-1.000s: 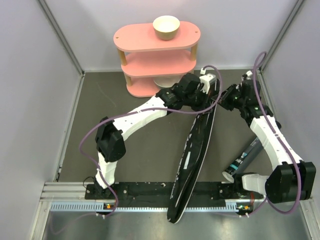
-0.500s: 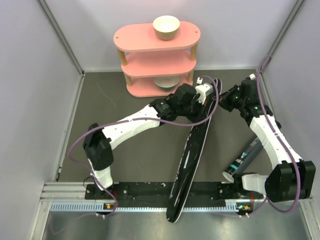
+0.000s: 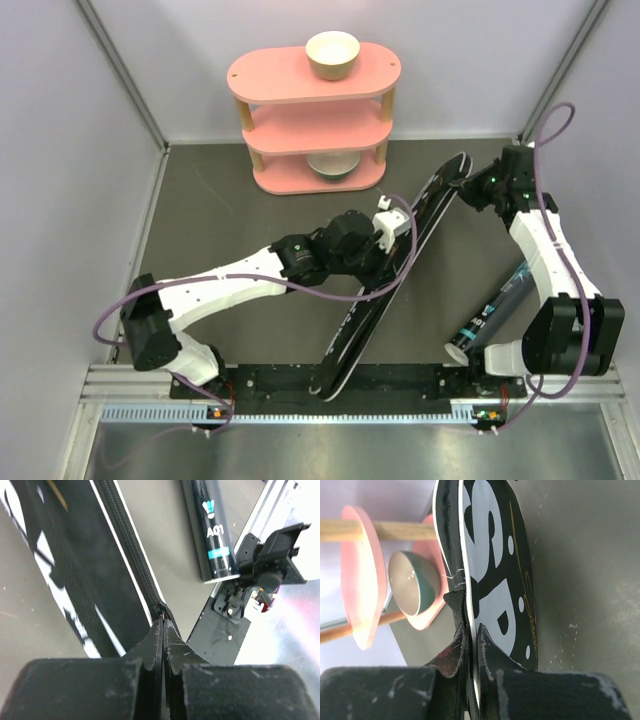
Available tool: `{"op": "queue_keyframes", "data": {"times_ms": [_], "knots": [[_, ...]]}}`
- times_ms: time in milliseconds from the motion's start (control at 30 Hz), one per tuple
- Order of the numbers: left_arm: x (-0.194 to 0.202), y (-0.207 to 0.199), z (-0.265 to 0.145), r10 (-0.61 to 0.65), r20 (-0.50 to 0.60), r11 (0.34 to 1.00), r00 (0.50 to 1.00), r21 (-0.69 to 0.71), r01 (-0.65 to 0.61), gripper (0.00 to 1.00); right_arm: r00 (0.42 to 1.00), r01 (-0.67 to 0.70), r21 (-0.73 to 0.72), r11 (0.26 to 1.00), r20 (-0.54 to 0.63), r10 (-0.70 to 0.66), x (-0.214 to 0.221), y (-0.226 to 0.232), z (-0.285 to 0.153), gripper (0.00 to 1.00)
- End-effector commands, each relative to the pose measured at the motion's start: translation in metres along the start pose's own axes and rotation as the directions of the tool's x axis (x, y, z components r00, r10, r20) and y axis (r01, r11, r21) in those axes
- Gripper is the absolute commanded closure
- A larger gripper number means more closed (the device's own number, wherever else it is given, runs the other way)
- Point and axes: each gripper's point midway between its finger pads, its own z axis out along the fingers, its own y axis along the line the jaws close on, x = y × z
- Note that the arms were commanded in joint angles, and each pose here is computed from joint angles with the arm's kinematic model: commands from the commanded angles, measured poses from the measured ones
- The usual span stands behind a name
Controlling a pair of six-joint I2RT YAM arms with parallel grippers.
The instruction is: Pack up the badminton gear
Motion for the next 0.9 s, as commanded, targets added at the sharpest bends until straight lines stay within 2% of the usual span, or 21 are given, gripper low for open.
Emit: {"op": "queue_keyframes", "data": {"times_ms": [0, 333, 867], "knots": [[0.022, -0.023, -0.034, -0.020, -0.019, 0.998, 1.000, 0.066, 0.021, 1.00, 0.961, -0.038, -0.032, 0.999, 0.274, 0.046, -0.091, 0.025, -0.001, 1.00], [0.085, -0.004, -0.058, -0.100, -0.108, 0.995, 0.989, 0.007, 0.101, 1.00, 0.920, -0.020, 0.116, 0.993, 0.390, -0.027, -0.140, 0.007, 0.016, 1.00], [0.178, 0.018, -0.089, -0.256, -0.197, 0.966, 0.946, -0.079, 0.245, 1.00, 0.900, -0.026, 0.231, 0.973, 0.428, -0.078, -0.169, -0.011, 0.052, 1.00]]}}
